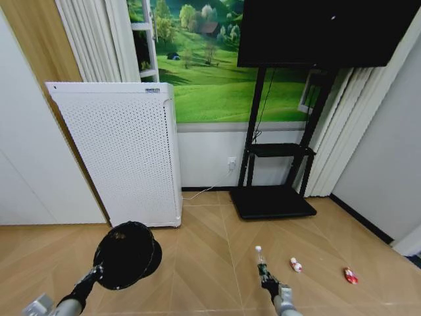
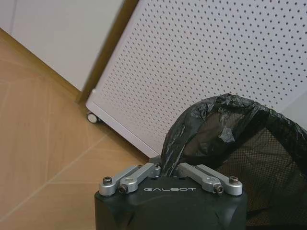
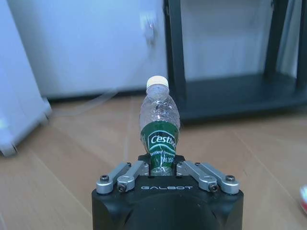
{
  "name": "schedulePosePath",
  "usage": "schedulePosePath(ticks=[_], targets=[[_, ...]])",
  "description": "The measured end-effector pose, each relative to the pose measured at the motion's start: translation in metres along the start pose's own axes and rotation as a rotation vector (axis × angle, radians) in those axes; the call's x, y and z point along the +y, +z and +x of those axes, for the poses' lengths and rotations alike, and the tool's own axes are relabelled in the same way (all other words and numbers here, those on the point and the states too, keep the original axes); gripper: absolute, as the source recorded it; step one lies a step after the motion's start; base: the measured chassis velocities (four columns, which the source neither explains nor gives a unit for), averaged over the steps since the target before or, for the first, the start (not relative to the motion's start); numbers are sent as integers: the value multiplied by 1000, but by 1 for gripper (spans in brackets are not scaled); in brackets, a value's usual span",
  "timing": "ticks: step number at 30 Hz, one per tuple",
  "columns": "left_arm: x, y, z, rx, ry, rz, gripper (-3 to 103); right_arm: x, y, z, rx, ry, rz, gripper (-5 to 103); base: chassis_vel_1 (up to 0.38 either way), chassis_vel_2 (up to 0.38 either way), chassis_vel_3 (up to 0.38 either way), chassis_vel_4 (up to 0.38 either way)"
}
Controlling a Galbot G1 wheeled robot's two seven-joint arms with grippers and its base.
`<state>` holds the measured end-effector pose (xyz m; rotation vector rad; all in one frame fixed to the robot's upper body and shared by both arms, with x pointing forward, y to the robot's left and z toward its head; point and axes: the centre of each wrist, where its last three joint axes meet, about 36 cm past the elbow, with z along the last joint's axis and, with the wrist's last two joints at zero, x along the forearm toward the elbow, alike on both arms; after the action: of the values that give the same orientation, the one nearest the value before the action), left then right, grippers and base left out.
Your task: Pick up the trash bin and place the garbage on the floor into it.
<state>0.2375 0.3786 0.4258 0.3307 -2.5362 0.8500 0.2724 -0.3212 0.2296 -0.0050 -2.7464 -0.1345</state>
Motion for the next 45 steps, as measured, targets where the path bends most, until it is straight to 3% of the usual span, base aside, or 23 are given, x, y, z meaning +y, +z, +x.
schedulePosePath(ticks=[2, 4, 12, 13, 15, 16, 17, 20, 21, 23, 25, 27, 28, 30, 32, 34, 38, 45], targets=[[-3, -1, -11, 20, 20, -7, 4, 3, -14, 10, -58, -37, -22, 20, 0, 0, 0, 0], [-19, 3, -44, 65, 88, -19, 4, 11, -41, 30, -163, -124, -21, 20, 0, 0, 0, 0], [-38, 38, -87, 180, 138, -51, 4, 24, -92, 36, -271, -318, 55, 20, 0, 0, 0, 0], [-49, 59, -103, 245, 165, -74, 4, 30, -96, 44, -291, -357, 64, 20, 0, 0, 0, 0], [-52, 65, -108, 265, 172, -82, 4, 32, -97, 46, -298, -365, 66, 20, 0, 0, 0, 0], [-61, 82, -121, 320, 195, -109, 4, 36, -99, 52, -314, -393, 70, 20, 0, 0, 0, 0], [-61, 82, -121, 320, 195, -109, 4, 36, -99, 52, -314, -393, 70, 20, 0, 0, 0, 0], [-82, 105, -148, 404, 252, -172, 4, 45, -105, 55, -360, -469, 95, 20, 0, 0, 0, 0], [-82, 105, -148, 404, 252, -172, 4, 45, -105, 55, -360, -469, 95, 20, 0, 0, 0, 0], [-106, 115, -172, 454, 297, -214, 4, 57, -114, 54, -388, -537, 108, 20, 0, 0, 0, 0], [-111, 118, -176, 461, 304, -228, 4, 60, -115, 53, -394, -550, 111, 20, 0, 0, 0, 0], [-130, 126, -188, 481, 340, -279, 4, 71, -122, 55, -414, -605, 120, 20, 0, 0, 0, 0], [-130, 126, -188, 481, 340, -279, 4, 71, -122, 55, -414, -605, 120, 20, 0, 0, 0, 0], [-155, 134, -192, 501, 384, -310, 4, 80, -126, 61, -429, -671, 138, 20, 0, 0, 0, 0], [-164, 138, -191, 512, 401, -326, 4, 84, -125, 65, -432, -696, 150, 20, 0, 0, 0, 0], [-181, 148, -184, 531, 442, -368, 4, 90, -117, 72, -422, -736, 179, 20, 0, 0, 0, 0], [-196, 156, -165, 541, 510, -399, 4, 95, -99, 72, -401, -749, 217, 20, 0, 0, 0, 0], [-195, 151, -146, 537, 537, -386, 4, 96, -78, 70, -364, -739, 246, 18, 0, 0, 0, 0]])
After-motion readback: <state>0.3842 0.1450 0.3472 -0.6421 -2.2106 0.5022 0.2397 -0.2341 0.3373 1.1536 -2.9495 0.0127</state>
